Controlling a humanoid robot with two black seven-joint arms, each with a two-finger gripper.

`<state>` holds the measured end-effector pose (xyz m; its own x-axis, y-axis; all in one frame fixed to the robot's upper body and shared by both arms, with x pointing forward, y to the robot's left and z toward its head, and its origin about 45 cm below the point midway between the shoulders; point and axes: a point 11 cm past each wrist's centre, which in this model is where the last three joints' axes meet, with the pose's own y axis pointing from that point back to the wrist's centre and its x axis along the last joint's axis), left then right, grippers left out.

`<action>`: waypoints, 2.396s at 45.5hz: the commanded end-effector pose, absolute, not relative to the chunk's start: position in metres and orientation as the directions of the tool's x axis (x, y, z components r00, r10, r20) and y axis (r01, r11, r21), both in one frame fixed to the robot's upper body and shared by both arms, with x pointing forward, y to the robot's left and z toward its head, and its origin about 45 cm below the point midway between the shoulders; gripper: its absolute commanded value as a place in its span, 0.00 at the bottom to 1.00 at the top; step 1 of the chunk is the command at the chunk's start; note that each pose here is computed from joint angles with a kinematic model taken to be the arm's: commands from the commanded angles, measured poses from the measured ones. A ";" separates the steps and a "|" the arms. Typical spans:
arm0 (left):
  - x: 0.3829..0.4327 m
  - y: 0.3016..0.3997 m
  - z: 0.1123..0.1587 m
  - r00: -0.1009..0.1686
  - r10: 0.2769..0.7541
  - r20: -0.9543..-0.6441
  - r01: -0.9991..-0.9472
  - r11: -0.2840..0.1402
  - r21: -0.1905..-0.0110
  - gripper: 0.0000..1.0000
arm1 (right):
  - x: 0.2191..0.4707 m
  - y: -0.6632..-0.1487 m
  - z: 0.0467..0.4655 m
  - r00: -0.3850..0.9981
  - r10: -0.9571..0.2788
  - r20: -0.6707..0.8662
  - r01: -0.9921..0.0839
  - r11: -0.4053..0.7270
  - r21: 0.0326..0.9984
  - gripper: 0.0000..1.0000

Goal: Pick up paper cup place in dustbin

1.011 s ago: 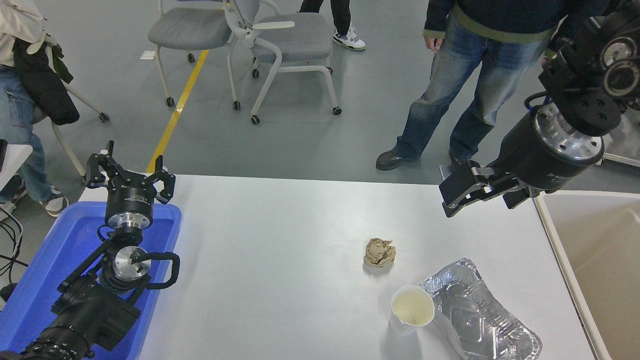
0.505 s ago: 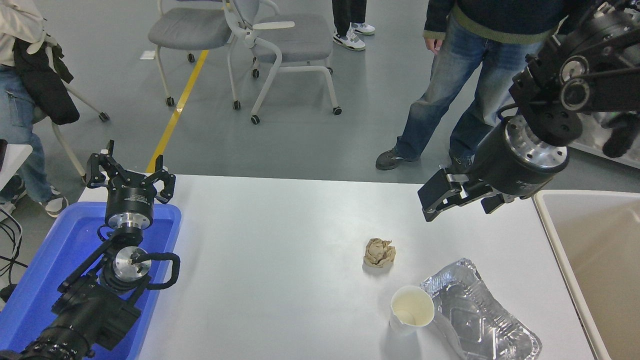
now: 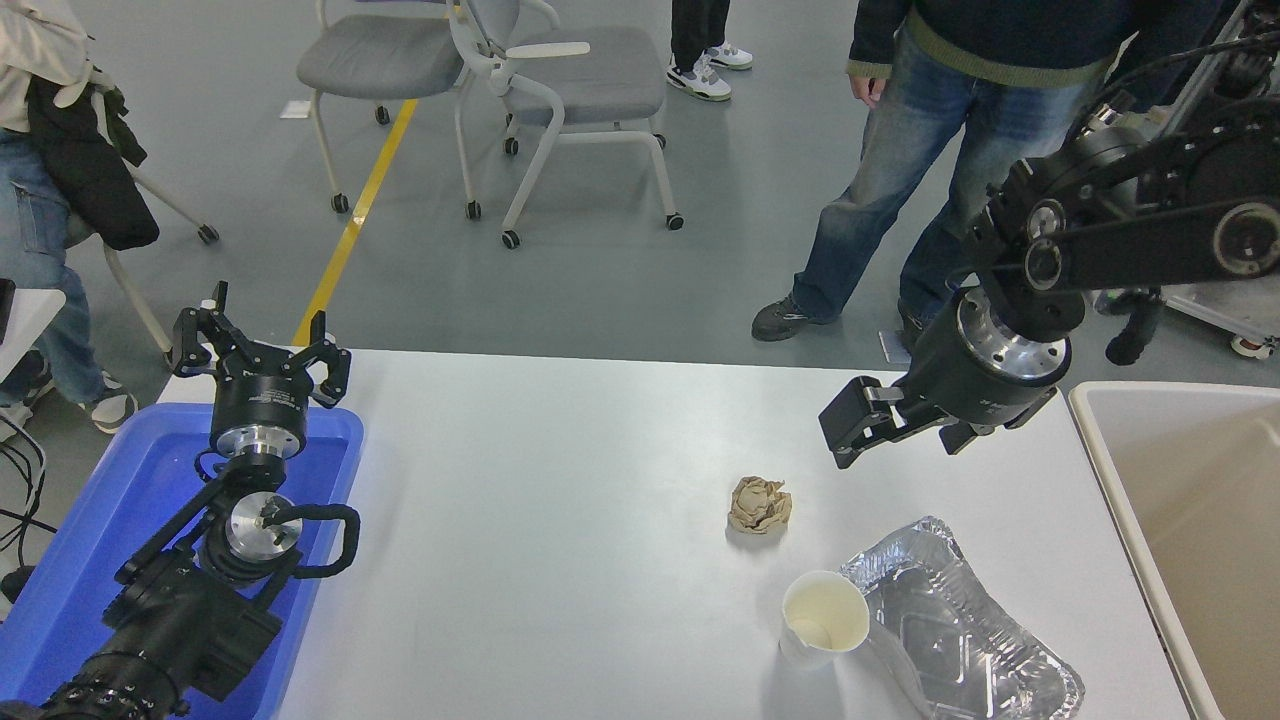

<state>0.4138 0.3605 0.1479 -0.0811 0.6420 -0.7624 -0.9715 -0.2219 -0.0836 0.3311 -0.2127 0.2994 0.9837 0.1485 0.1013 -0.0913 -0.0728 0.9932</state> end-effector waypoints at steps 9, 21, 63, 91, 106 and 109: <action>0.4133 0.3610 0.1463 -0.085 0.643 -0.761 -0.972 -0.223 -0.079 0.99 | 0.316 -0.223 0.255 0.994 0.101 0.042 -0.030 -0.112 0.993 1.00; 0.4133 0.3613 0.1464 -0.086 0.642 -0.762 -0.971 -0.224 -0.080 0.99 | 0.302 -0.226 0.224 0.997 0.072 0.021 -0.010 -0.149 0.989 1.00; 0.4134 0.3617 0.1470 -0.085 0.643 -0.761 -0.971 -0.224 -0.081 0.99 | 0.288 -0.234 0.153 0.997 0.038 0.061 -0.054 -0.168 0.984 1.00; 0.4132 0.3617 0.1465 -0.086 0.644 -0.760 -0.971 -0.224 -0.080 0.99 | 0.279 -0.242 0.119 0.995 0.047 0.093 -0.085 -0.153 0.985 1.00; 0.4132 0.3617 0.1465 -0.086 0.644 -0.760 -0.971 -0.224 -0.080 0.99 | 0.272 -0.237 0.108 0.993 0.083 0.088 -0.072 -0.179 0.981 0.68; 0.4132 0.3617 0.1465 -0.086 0.644 -0.760 -0.971 -0.224 -0.080 0.99 | 0.272 -0.237 0.108 0.992 0.087 0.091 -0.074 -0.182 0.981 0.53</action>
<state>0.4133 0.3615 0.1465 -0.0854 0.6436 -0.7606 -0.9715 -0.2234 -0.0800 0.2750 -0.2384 0.1137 0.9941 0.0647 0.0867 -0.0748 -0.1679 0.9830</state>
